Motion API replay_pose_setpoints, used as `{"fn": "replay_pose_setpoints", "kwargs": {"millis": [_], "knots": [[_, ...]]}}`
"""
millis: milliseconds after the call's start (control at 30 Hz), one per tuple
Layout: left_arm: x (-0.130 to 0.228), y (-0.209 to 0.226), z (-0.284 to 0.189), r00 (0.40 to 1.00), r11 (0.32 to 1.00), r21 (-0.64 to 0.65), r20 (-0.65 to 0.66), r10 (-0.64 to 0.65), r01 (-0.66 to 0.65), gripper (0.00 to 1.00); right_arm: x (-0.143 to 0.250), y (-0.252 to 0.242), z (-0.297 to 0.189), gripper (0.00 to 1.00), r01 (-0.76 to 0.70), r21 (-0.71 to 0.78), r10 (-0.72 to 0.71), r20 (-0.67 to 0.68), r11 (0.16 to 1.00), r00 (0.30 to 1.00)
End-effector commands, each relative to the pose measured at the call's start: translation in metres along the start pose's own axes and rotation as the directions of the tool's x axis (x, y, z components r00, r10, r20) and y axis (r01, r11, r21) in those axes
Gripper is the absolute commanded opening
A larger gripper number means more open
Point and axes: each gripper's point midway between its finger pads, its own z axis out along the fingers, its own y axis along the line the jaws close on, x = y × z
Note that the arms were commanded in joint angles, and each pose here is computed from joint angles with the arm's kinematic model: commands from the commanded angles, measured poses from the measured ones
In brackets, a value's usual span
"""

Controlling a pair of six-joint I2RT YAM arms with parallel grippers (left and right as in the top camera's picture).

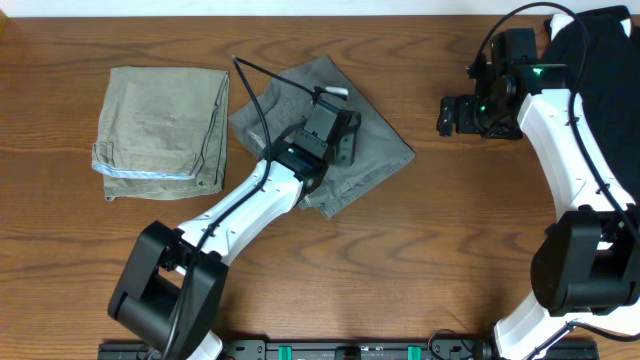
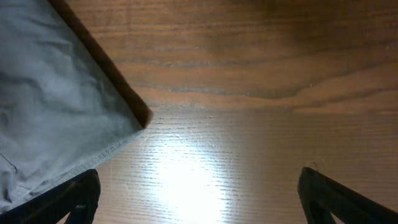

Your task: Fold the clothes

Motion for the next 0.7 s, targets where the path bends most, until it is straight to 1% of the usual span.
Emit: {"fn": "replay_pose_setpoints", "kwargs": {"millis": [0, 133, 267, 367, 467, 567, 667], "knots": [[-0.004, -0.024, 0.010, 0.995, 0.988, 0.119, 0.007, -0.102, 0.100, 0.56, 0.000, 0.003, 0.000, 0.99, -0.003, -0.010, 0.003, 0.001, 1.000, 1.000], [-0.011, -0.045, 0.031, 0.990, 0.975, 0.194, 0.069, -0.120, 0.105, 0.52, 0.000, 0.003, 0.000, 0.99, -0.002, -0.009, 0.002, 0.001, 1.000, 1.000], [0.001, -0.057, 0.056, 0.991, 0.971, 0.219, 0.078, -0.110, 0.090, 0.51, -0.001, -0.002, 0.000, 0.99, -0.002, 0.017, 0.002, 0.004, 1.000, 1.000], [0.023, -0.061, 0.072, 0.995, 0.974, 0.213, 0.037, -0.092, 0.082, 0.51, -0.001, -0.006, 0.000, 0.99, -0.002, 0.042, 0.002, 0.006, 0.999, 1.000], [0.050, -0.071, 0.083, 0.997, 0.969, 0.238, -0.039, -0.064, 0.071, 0.52, -0.001, -0.006, 0.000, 0.99, -0.002, 0.043, 0.002, 0.007, 0.999, 1.000], [0.072, -0.078, 0.086, 0.993, 0.962, 0.263, -0.110, -0.040, 0.068, 0.51, -0.001, -0.006, 0.000, 0.99, -0.002, 0.043, 0.002, 0.007, 0.999, 1.000], [0.096, -0.078, 0.084, 0.980, 0.966, 0.251, -0.198, -0.019, 0.070, 0.51, -0.001, -0.006, 0.000, 0.99, -0.002, 0.043, 0.002, 0.007, 0.999, 1.000]]}}
